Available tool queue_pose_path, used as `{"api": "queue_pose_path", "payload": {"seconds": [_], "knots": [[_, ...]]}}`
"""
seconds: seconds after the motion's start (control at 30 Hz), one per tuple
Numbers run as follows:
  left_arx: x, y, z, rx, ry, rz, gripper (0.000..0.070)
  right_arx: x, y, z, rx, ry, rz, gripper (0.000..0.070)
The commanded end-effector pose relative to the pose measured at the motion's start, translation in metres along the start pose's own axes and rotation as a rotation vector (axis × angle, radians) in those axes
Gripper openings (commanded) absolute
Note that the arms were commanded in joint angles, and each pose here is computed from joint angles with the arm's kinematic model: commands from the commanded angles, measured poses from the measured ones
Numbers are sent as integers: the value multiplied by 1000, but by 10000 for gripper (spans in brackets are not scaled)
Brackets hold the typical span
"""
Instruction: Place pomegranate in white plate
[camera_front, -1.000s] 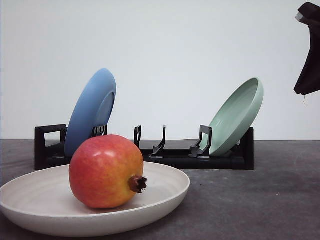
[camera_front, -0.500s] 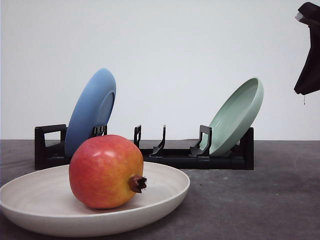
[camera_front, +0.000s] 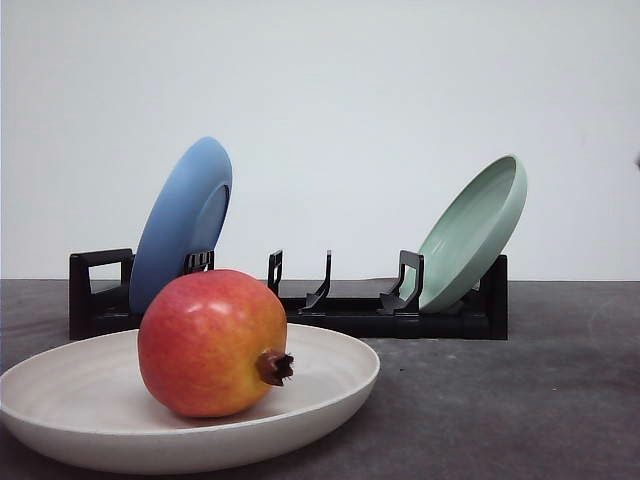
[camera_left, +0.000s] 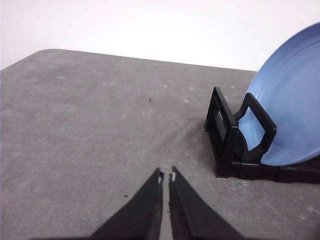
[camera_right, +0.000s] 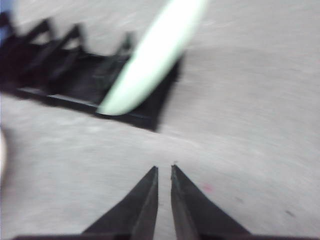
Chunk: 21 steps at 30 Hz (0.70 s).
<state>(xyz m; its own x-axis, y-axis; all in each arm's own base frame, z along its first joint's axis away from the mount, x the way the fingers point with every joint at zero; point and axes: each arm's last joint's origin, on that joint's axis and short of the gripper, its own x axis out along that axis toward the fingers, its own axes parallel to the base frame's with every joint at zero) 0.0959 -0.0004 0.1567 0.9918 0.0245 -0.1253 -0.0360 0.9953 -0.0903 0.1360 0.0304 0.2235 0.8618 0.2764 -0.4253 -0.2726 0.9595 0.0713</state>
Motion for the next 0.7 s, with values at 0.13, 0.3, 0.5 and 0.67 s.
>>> {"api": "queue_pose_path", "payload": {"seconds": [0.13, 0.3, 0.5, 0.67], "knots": [[1, 0, -2, 1, 0, -3, 0, -7, -10, -41, 4, -184, -75, 45], [1, 0, -2, 1, 0, -3, 0, -10, -15, -65, 11, -255, -122, 45], [1, 0, -2, 1, 0, -3, 0, -8, -18, -80, 14, -298, -152, 45], [1, 0, -2, 1, 0, -3, 0, -12, -18, -80, 12, -332, -173, 45]]}}
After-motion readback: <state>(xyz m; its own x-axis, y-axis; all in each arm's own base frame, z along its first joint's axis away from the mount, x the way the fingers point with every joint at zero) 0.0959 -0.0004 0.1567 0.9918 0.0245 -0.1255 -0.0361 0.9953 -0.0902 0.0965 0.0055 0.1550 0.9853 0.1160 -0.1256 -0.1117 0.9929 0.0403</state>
